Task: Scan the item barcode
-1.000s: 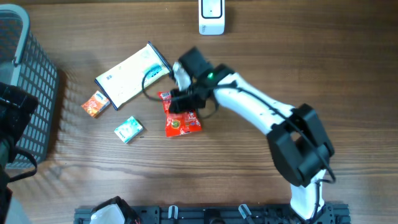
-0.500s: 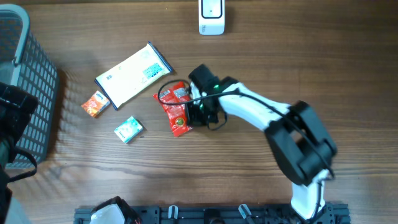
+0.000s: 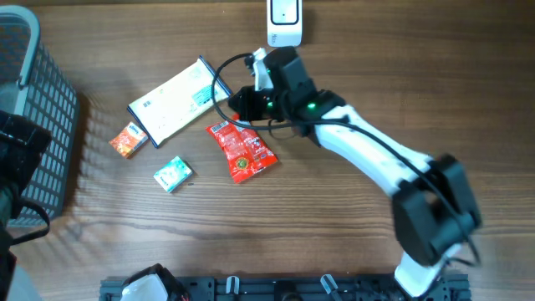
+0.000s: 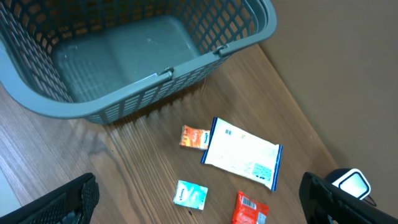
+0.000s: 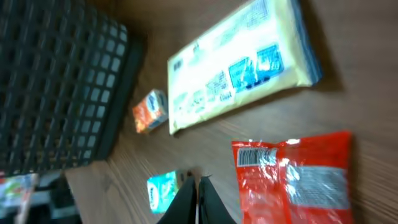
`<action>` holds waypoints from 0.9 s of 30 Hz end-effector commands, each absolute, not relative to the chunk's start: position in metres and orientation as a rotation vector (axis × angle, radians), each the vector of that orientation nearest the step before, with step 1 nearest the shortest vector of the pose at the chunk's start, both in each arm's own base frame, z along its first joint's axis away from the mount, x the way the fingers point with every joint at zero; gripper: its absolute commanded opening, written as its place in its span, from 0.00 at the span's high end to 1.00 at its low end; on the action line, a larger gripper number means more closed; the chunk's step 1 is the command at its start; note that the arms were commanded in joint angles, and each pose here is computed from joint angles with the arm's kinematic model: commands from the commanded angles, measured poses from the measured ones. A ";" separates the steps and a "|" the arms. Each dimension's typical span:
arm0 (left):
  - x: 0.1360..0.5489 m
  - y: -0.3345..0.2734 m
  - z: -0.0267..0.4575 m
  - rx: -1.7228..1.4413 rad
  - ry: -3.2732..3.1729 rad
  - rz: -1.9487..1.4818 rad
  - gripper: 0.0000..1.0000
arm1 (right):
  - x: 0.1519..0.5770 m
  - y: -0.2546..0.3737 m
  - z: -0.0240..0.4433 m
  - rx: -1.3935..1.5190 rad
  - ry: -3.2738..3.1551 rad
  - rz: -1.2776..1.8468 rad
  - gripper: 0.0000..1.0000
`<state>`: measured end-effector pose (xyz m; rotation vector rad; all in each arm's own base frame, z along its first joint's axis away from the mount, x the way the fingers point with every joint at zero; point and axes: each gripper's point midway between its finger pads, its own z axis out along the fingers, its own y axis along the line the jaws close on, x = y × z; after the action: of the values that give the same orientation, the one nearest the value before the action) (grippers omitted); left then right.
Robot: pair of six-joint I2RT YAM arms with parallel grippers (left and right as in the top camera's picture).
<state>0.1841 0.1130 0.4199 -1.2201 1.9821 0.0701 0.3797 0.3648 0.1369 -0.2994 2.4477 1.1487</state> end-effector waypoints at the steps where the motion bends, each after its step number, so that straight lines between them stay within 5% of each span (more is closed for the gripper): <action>1: 0.184 0.114 0.421 -1.231 1.967 0.062 0.00 | 0.361 0.381 0.071 -0.231 2.615 1.339 0.96; 9: 0.184 0.114 0.421 -1.231 1.967 0.062 0.00 | 0.356 0.382 0.011 -0.186 2.720 1.370 0.96; 21: 0.184 0.114 0.421 -1.231 1.967 0.062 0.00 | 0.343 0.363 0.121 -0.325 2.601 1.256 0.96; 27: 0.184 0.114 0.421 -1.231 1.967 0.062 0.00 | 0.319 0.353 0.084 -0.330 2.770 1.120 0.96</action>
<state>0.1842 0.1131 0.4200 -1.2202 1.9812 0.0698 0.3264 0.3590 0.1219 -0.3258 2.6709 1.2505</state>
